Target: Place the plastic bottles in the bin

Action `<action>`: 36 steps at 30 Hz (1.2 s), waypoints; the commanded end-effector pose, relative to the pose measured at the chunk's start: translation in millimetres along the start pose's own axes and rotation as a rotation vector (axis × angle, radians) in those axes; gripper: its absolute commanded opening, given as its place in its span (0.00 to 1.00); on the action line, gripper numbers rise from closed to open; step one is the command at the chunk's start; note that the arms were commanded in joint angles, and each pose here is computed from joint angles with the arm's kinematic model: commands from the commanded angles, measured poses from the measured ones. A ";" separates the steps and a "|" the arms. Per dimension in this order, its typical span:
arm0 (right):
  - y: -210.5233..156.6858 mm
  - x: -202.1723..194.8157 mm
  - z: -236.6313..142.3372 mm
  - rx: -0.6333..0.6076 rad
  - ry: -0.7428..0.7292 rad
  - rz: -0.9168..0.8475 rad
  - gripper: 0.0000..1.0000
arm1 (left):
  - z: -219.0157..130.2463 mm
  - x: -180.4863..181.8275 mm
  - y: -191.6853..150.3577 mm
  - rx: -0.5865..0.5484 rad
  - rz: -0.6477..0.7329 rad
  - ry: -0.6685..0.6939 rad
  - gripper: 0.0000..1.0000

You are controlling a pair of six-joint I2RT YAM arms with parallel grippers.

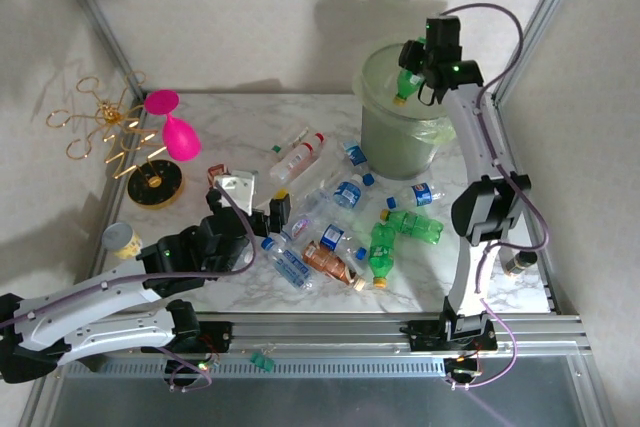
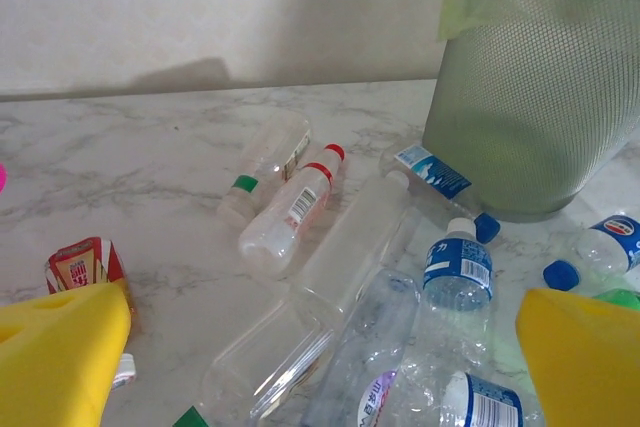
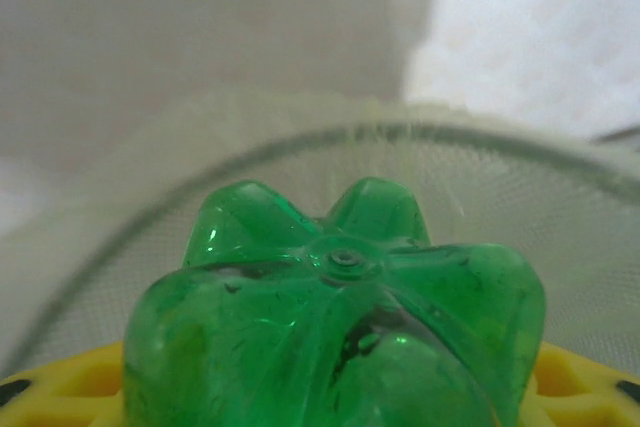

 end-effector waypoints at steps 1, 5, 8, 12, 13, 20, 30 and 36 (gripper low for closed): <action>-19.9 -1.7 16.9 0.071 -0.048 -0.058 0.55 | 3.2 5.2 -3.2 -0.017 -0.008 0.040 0.99; -52.0 -8.4 53.0 0.180 -0.093 -0.094 0.57 | 5.4 3.3 -6.2 -0.015 -0.001 0.033 0.99; -66.9 -10.1 68.7 0.222 -0.099 -0.110 0.59 | 6.5 4.1 -8.0 -0.015 0.006 0.037 0.99; -88.6 -17.2 83.9 0.277 -0.125 -0.122 0.60 | 8.1 3.7 -10.2 -0.007 0.007 0.028 0.99; -93.3 -17.4 86.1 0.289 -0.126 -0.125 0.60 | 8.4 4.4 -10.2 -0.006 0.006 0.031 0.99; -104.7 -18.4 89.0 0.313 -0.137 -0.135 0.69 | 7.2 9.9 -7.5 -0.020 -0.014 0.028 0.99; -79.3 -7.5 67.2 0.238 -0.115 -0.134 0.76 | 7.3 9.7 -9.5 -0.011 -0.008 0.011 1.00; -27.1 3.3 31.3 0.112 -0.096 -0.108 0.75 | 9.5 5.5 -11.9 0.009 -0.001 -0.017 0.99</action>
Point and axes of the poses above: each hand's point on the last joint's axis, 136 mm out from that joint toward the fingers, its own z axis out along the fingers, its own x axis along the line the jaws close on, y = z × x, the point moved 4 cm from there along -z, back along the fingers
